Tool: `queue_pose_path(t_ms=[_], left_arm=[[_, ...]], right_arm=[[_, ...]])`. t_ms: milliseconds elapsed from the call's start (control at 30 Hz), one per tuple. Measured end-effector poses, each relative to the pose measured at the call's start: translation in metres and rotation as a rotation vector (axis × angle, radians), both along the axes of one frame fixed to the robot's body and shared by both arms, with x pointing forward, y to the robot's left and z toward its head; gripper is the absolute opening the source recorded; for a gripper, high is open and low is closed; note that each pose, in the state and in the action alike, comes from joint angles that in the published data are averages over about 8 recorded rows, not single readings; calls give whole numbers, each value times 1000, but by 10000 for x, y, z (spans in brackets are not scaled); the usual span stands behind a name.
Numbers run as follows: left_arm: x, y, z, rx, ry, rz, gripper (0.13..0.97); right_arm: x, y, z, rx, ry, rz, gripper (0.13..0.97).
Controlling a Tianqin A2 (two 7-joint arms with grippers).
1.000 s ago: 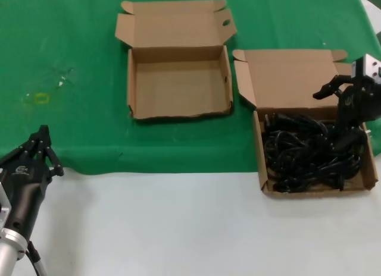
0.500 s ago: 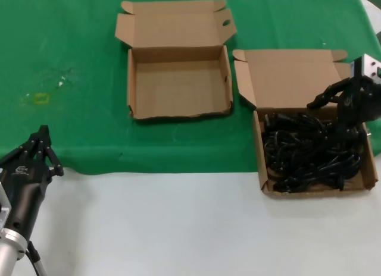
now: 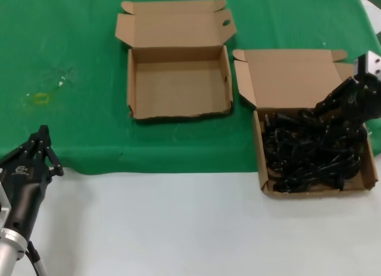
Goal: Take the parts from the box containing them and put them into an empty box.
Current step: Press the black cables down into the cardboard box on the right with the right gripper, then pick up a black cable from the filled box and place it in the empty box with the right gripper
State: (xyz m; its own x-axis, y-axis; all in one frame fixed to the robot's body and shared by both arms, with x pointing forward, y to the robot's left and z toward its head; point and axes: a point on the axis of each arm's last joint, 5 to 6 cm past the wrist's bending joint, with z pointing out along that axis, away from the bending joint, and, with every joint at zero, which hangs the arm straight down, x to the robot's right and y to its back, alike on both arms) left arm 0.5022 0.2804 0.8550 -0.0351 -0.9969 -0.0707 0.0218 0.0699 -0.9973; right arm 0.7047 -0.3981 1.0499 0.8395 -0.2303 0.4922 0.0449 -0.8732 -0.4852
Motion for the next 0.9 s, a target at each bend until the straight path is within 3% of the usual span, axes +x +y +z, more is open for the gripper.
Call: queue_pose_path(t_ms=[167, 533, 900], left_arm=[[0, 0, 0, 0, 0, 0, 144], [0, 0, 0, 0, 0, 0, 144], [0, 0, 0, 0, 0, 0, 144]], right_arm=[[-49, -16, 83, 4, -7, -7, 236], [-149, -38, 300, 31, -29, -22, 183], [-133, 104, 596, 67, -78, -12, 172]])
